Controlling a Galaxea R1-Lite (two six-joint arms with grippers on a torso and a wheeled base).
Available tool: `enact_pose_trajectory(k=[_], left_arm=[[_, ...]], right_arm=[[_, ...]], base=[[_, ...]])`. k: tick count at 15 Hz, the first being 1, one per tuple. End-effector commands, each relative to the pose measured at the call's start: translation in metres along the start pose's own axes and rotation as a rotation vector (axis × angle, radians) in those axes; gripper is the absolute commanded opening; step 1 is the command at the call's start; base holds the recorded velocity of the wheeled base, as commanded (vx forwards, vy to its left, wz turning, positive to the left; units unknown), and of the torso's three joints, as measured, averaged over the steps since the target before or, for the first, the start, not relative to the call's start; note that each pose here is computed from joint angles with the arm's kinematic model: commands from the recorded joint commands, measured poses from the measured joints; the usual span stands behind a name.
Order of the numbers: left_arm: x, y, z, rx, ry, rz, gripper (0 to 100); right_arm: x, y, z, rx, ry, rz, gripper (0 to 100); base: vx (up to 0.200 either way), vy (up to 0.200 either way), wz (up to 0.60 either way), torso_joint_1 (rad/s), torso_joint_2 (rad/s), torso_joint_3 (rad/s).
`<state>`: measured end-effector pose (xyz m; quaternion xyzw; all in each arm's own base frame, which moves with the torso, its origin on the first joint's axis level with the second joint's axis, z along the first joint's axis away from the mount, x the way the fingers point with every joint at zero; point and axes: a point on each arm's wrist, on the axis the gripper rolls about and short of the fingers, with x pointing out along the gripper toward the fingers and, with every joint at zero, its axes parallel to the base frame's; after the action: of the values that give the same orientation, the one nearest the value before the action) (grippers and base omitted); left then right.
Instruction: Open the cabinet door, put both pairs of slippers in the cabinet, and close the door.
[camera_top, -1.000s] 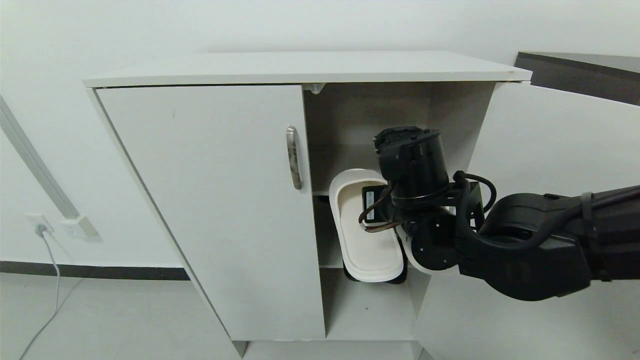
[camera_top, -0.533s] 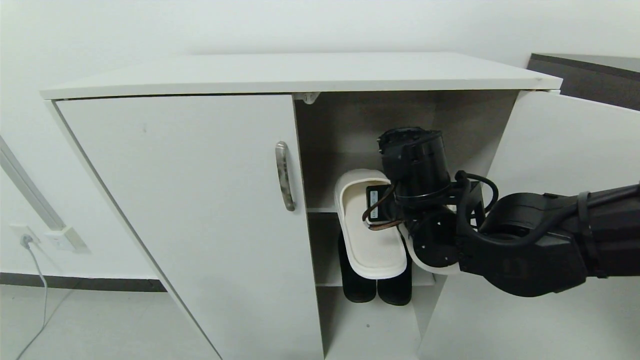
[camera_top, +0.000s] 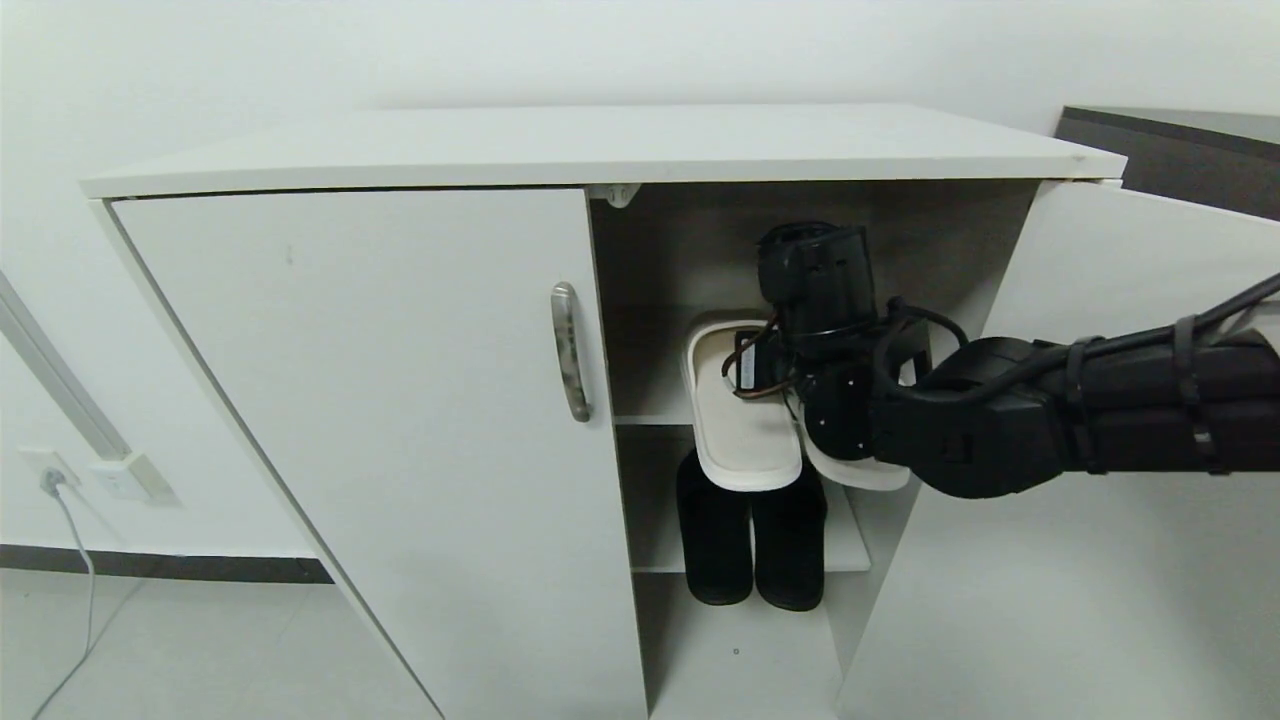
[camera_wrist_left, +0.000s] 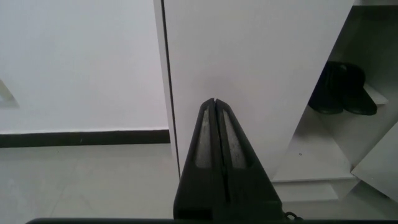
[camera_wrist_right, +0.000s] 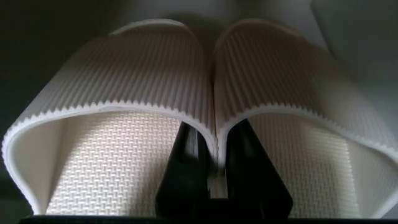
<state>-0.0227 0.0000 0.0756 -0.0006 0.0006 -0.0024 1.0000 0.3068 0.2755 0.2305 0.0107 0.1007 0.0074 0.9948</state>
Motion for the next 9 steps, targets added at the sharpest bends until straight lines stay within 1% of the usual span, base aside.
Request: enact_pose_trajectory(k=[1,4,9], left_arm=[[0.0,0.0,0.0,0.0,0.0,0.002,0],[0.0,0.0,0.0,0.0,-0.001,0.002,0],[0.0,0.0,0.0,0.0,-0.001,0.002,0]], right_arm=[[0.015,0.004,0.0,0.0,0.002,-0.007,0],[0.027,0.008,0.004,0.001,0.003,-0.021,0],[0.041,0.006,0.007,0.011,-0.003,-0.043,0]], base=[[0.0,0.0,0.0,0.0,0.0,0.0],[0.0,0.0,0.0,0.0,0.0,0.0],[0.0,0.0,0.0,0.0,0.0,0.0]])
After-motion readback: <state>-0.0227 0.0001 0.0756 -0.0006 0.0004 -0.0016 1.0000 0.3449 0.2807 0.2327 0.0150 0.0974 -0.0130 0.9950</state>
